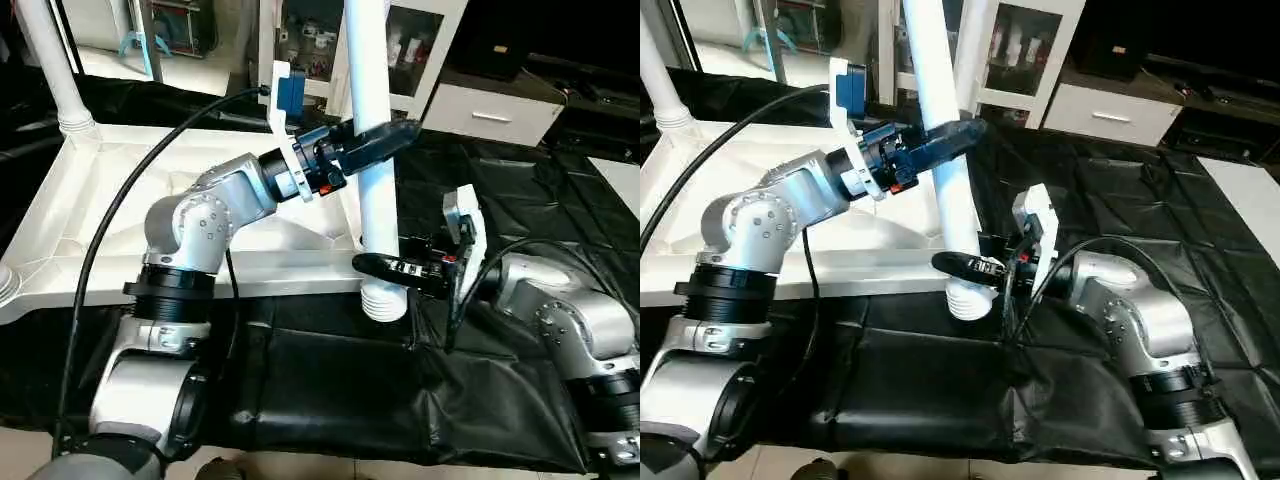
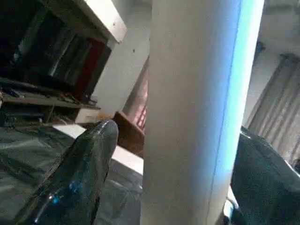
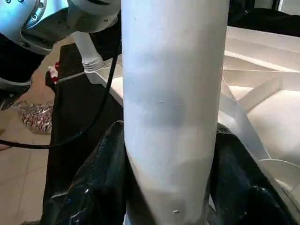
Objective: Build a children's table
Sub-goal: Insert table leg to table base
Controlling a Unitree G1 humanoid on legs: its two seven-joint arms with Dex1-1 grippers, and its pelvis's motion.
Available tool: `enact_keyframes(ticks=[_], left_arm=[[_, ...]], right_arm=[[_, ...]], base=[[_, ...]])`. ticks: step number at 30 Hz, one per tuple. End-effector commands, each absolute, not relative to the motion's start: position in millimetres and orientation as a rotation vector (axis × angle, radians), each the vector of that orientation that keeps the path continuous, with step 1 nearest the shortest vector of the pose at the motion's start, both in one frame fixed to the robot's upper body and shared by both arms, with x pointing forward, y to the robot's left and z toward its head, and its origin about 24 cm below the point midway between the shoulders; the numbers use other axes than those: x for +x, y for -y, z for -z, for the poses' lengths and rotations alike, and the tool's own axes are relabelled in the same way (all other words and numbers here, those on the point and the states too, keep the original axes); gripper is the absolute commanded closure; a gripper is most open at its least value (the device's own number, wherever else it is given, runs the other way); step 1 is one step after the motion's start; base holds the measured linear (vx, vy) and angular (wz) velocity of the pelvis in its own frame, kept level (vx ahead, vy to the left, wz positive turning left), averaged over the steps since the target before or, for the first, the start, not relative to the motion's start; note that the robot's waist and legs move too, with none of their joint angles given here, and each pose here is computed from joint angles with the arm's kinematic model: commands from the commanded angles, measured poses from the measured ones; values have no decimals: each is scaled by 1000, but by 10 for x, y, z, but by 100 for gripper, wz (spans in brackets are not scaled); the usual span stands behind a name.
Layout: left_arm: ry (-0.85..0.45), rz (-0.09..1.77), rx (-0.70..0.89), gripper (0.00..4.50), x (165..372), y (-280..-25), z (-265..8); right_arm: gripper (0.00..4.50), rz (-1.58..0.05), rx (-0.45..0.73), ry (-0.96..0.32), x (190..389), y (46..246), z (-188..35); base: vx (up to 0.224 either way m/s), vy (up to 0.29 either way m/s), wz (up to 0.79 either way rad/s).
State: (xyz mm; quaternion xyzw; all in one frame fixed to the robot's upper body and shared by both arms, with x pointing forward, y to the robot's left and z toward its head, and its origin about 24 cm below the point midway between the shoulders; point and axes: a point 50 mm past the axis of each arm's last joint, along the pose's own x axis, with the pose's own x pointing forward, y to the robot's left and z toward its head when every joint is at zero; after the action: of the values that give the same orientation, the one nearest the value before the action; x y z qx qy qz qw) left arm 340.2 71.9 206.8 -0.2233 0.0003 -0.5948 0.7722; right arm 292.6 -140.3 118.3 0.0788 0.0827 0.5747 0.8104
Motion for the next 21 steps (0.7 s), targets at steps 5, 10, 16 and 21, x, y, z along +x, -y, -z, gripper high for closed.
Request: enact_keyframes(ticks=[5,10,16,21], left_arm=[[-61,1339,-444,149,3351,-680,-2113],[-78,1305,-444,195,3394,-690,-2158],[-77,1284,-427,244,3426,-684,-2189],[-98,1299,-324,270,3400,-680,-2164]], right_arm=[[266,-1206,137,-135,2989,1436,-1250],[266,-1212,129,-128,3021,1428,-1287],[210,-1228,142,-142,3056,1417,-1274],[163,-1260,156,-141,3066,1384,-1326]], base=[[0,0,0],[0,0,0],[0,0,0],[0,0,0]])
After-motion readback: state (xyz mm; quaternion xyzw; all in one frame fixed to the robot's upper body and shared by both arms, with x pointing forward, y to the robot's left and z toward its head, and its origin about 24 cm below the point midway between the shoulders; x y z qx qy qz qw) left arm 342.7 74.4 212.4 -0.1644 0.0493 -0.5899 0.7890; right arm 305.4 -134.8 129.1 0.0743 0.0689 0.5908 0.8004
